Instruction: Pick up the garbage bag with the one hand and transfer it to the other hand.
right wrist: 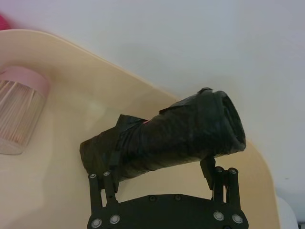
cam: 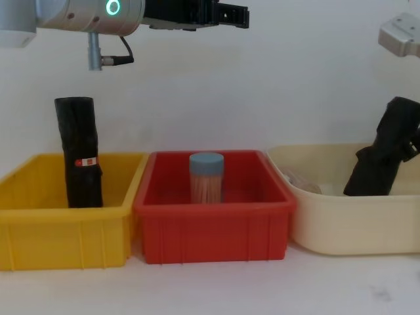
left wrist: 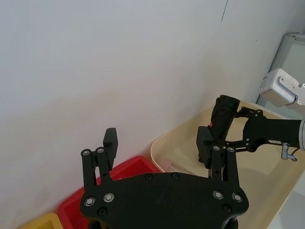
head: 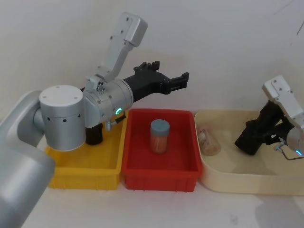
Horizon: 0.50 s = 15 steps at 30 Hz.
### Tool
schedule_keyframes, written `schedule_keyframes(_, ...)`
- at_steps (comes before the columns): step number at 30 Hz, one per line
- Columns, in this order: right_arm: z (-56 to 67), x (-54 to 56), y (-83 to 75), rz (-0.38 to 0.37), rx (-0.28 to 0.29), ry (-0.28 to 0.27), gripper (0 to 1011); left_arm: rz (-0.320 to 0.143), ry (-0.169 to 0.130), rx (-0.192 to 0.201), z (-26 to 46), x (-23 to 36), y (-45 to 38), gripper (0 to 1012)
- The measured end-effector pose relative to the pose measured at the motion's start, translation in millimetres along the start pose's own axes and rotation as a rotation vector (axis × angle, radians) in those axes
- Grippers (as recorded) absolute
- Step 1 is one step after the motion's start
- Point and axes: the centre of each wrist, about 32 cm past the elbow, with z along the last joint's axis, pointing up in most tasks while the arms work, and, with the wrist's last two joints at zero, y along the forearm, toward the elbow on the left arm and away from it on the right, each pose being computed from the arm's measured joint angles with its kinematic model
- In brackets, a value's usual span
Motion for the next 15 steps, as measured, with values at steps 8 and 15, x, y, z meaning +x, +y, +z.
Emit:
schedule_keyframes(8, -0.6, 0.0, -6.6, -0.002, 0.006, 0.011, 999, 0.000, 0.000, 0.000, 0.0, 0.0, 0.0, 1000)
schedule_keyframes(15, -1.1, -0.4, -13.5, -0.003, 0.011, 0.027, 999, 0.000, 0.000, 0.000, 0.0, 0.0, 0.0, 1000)
